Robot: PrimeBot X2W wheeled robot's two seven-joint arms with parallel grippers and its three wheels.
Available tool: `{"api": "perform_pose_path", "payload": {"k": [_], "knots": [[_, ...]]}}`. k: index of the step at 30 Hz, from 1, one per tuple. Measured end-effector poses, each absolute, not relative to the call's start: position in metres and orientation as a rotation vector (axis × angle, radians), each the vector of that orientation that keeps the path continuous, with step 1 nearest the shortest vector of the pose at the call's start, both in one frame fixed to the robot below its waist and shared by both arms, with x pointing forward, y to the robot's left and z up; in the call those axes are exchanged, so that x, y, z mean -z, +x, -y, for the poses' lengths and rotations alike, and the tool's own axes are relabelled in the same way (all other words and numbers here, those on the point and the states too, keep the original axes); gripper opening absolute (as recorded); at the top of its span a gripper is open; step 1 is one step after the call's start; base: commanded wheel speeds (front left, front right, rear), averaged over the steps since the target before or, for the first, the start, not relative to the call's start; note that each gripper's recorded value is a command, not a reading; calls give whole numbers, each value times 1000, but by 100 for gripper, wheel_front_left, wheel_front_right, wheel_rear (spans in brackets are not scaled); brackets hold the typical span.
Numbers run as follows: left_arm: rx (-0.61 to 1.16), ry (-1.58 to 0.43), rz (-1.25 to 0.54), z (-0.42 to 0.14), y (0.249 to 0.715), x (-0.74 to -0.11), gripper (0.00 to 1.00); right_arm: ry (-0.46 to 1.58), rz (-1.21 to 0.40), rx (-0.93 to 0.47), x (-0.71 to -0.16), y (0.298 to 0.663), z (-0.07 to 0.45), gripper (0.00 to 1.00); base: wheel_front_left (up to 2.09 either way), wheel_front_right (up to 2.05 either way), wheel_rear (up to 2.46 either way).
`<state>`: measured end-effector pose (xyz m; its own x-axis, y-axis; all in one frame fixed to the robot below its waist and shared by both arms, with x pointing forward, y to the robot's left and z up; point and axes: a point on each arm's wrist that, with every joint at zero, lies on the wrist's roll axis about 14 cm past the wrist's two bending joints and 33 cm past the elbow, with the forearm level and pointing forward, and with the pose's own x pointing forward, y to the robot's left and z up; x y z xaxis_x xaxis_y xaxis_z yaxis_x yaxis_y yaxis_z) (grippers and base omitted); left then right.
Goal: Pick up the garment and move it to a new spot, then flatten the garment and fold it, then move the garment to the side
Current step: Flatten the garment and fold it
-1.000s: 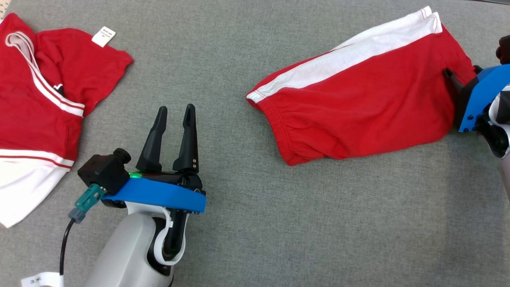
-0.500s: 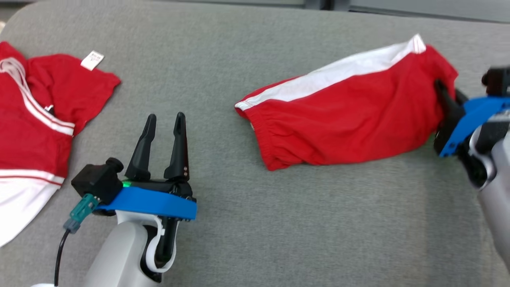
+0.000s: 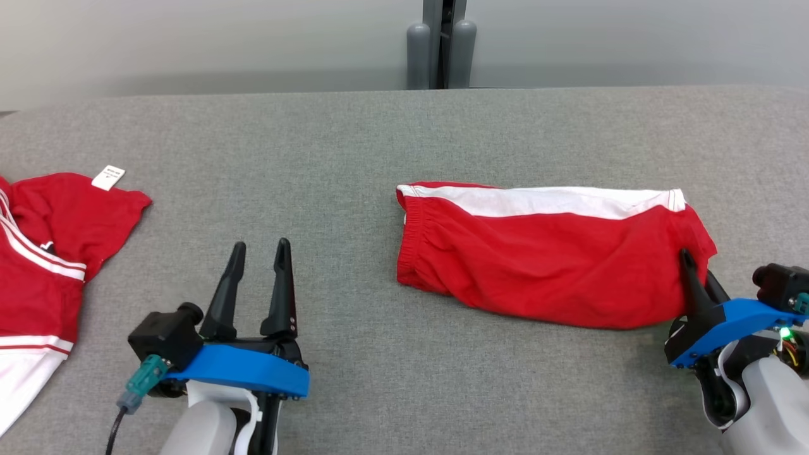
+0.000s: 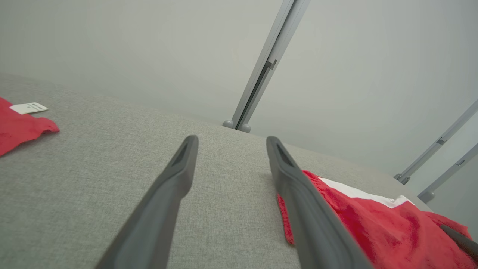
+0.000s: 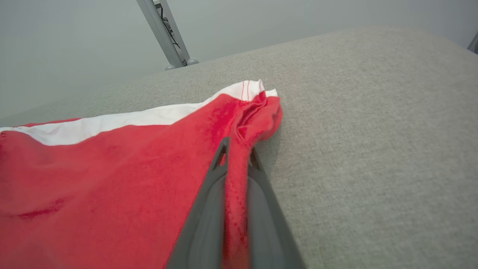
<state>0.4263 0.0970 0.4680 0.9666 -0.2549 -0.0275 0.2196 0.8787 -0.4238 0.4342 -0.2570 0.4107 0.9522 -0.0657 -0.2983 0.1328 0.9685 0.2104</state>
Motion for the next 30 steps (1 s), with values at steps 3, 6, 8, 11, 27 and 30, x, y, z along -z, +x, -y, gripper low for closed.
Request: {"api": "perform_pose_path", "payload": {"k": [3, 6, 8, 11, 27, 30], "knots": [[248, -436, -90, -95, 421, -467, 100, 236, -287, 108, -411, 433, 255, 0, 0, 0, 0], [241, -443, -97, -95, 416, -465, 100, 221, -262, 77, -420, 445, 243, 0, 0, 0, 0], [239, -449, -100, -95, 413, -464, 100, 216, -227, 31, -434, 460, 225, 0, 0, 0, 0], [230, -451, -96, -97, 410, -465, 100, 212, -168, -74, -460, 483, 181, 0, 0, 0, 0], [145, -465, -70, -123, 401, -469, 100, 103, -342, -529, -436, 467, 16, 0, 0, 0, 0], [142, -469, -69, -124, 400, -469, 100, 102, -343, -557, -435, 461, 8, 0, 0, 0, 0]]}}
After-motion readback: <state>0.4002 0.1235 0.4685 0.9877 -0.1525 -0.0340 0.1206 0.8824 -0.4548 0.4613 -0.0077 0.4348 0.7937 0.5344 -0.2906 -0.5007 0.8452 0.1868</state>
